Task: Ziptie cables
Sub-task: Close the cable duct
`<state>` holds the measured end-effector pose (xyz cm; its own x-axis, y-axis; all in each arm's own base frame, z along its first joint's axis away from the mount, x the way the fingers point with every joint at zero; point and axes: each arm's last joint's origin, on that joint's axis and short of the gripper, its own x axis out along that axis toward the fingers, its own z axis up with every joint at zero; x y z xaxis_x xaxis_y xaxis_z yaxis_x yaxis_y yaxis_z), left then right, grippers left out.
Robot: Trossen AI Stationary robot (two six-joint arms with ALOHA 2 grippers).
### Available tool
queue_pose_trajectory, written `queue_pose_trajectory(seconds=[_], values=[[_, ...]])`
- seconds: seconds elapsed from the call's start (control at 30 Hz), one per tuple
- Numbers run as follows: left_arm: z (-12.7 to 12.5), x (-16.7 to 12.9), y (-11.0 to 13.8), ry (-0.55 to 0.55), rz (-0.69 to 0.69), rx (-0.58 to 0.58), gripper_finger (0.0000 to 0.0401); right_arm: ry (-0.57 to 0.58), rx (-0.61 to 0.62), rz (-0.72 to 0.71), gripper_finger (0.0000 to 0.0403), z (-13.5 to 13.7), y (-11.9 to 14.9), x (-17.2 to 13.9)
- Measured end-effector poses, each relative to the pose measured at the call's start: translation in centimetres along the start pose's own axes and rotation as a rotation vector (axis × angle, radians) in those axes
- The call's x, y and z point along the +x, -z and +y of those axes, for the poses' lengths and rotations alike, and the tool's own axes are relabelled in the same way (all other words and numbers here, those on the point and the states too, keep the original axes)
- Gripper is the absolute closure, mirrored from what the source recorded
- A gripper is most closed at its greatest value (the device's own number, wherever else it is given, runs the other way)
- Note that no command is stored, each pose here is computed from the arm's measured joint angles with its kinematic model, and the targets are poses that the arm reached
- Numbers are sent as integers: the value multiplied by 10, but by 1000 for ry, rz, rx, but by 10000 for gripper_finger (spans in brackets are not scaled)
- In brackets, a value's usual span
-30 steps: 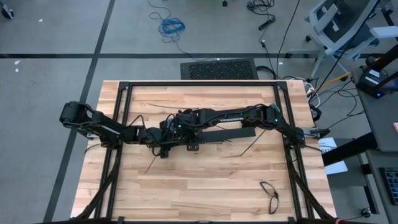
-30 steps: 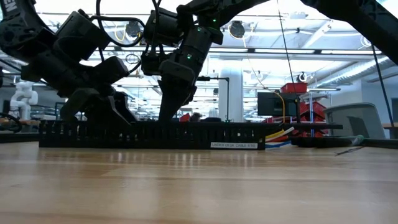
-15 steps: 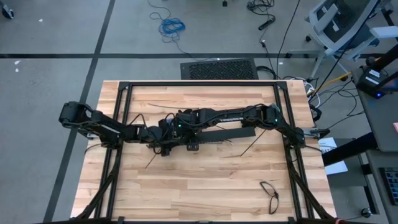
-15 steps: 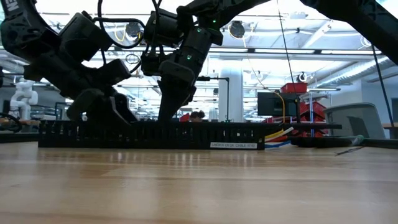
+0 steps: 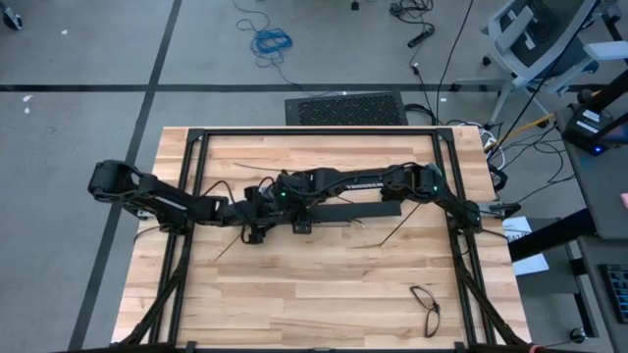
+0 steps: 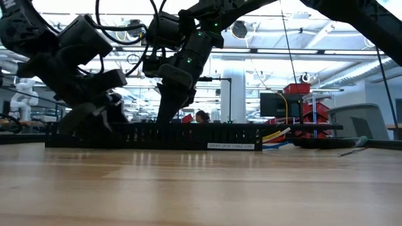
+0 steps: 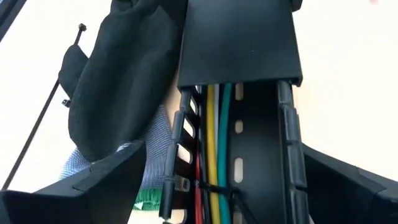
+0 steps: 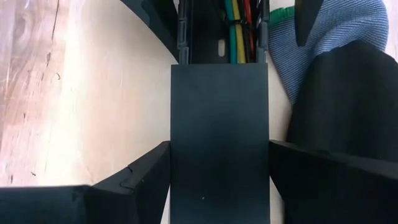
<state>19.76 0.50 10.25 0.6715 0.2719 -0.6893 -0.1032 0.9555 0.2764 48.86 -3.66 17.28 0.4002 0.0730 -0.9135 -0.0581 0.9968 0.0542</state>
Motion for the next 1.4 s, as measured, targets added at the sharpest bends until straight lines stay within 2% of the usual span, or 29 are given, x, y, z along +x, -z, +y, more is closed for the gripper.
queue_pose_trajectory(seconds=[0.2, 0.4, 0.6, 0.77, 1.13, 1.4], values=[[2, -12, -2, -11, -16, 14, 27, -2, 2, 9, 163, 0, 1, 0], [5, -27, 5, -6, 66, 33, 27, -5, 16, 36, 163, 0, 3, 0], [8, -37, 10, -11, 107, -90, 27, -8, 17, 81, 163, 2, 8, -1], [9, -43, 10, -12, 96, -106, 27, -10, 15, 86, 163, 3, 8, -1], [9, -43, 4, 2, 27, -130, 27, -23, 6, -31, 163, 2, -2, 1], [7, -43, 1, 96, 8, -140, 27, -38, -9, -73, 163, 2, -6, 3]])
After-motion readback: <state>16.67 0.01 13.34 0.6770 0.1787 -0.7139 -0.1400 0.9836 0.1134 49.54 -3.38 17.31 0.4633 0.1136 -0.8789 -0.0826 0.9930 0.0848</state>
